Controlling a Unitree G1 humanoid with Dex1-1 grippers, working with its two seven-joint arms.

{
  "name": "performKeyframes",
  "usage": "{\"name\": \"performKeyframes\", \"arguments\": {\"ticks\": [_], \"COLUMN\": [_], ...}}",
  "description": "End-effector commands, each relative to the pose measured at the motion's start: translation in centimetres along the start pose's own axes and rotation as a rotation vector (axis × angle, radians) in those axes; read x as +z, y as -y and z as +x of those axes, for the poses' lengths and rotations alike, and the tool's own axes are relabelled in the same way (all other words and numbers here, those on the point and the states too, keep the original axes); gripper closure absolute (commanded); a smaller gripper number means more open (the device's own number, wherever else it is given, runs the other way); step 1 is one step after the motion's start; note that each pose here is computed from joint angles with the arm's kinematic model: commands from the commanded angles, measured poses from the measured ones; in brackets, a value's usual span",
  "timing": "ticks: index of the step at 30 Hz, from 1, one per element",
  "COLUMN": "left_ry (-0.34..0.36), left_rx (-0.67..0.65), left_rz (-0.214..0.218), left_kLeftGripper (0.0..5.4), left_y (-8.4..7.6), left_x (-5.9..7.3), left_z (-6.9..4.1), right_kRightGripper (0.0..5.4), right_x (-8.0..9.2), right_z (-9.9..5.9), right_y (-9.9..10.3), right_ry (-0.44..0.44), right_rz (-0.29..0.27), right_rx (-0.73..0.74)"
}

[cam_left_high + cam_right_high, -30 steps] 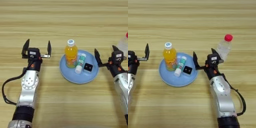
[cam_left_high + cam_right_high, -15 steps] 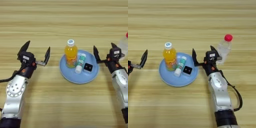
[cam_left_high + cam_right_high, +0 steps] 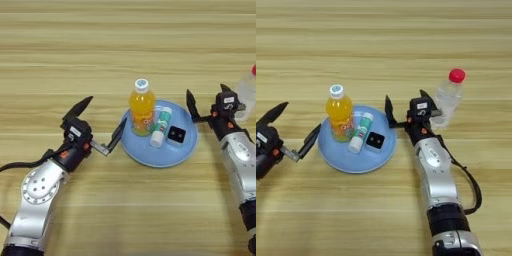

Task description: Move the objects on the table

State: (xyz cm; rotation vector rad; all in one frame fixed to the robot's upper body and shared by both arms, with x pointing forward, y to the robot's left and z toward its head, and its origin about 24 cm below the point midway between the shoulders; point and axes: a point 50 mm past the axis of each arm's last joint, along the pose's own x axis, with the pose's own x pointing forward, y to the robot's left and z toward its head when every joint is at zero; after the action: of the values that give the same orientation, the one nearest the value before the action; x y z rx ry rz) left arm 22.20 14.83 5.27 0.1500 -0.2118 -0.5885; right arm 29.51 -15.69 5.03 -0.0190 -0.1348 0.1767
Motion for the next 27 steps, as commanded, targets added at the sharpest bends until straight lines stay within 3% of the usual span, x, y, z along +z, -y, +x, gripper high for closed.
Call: {"name": "performKeyframes", "arguments": {"ticks": [1, 14, 27], "left_ry": [-0.013, -0.064, -0.055], "left_rx": [-0.078, -0.095, -0.049], "left_rz": [-0.016, -0.036, -0.072], "left_kLeftGripper": [0.00, 0.00, 0.00], "left_y": [1.4, 2.3, 1.3], "left_x": [-0.6, -2.3, -2.8], "left_z": [0.5, 1.9, 3.0], "right_kRightGripper": [0.02, 0.02, 0.02], "right_x": [0.4, 0.4, 0.2], "right_z": [0.6, 0.7, 0.7], "right_y": [0.2, 0.3, 0.0], "right_ry": [0.023, 0.027, 0.024], "right_rz": [-0.007, -0.005, -0.002], "right_rx": [-0.002, -0.010, -0.010]}}
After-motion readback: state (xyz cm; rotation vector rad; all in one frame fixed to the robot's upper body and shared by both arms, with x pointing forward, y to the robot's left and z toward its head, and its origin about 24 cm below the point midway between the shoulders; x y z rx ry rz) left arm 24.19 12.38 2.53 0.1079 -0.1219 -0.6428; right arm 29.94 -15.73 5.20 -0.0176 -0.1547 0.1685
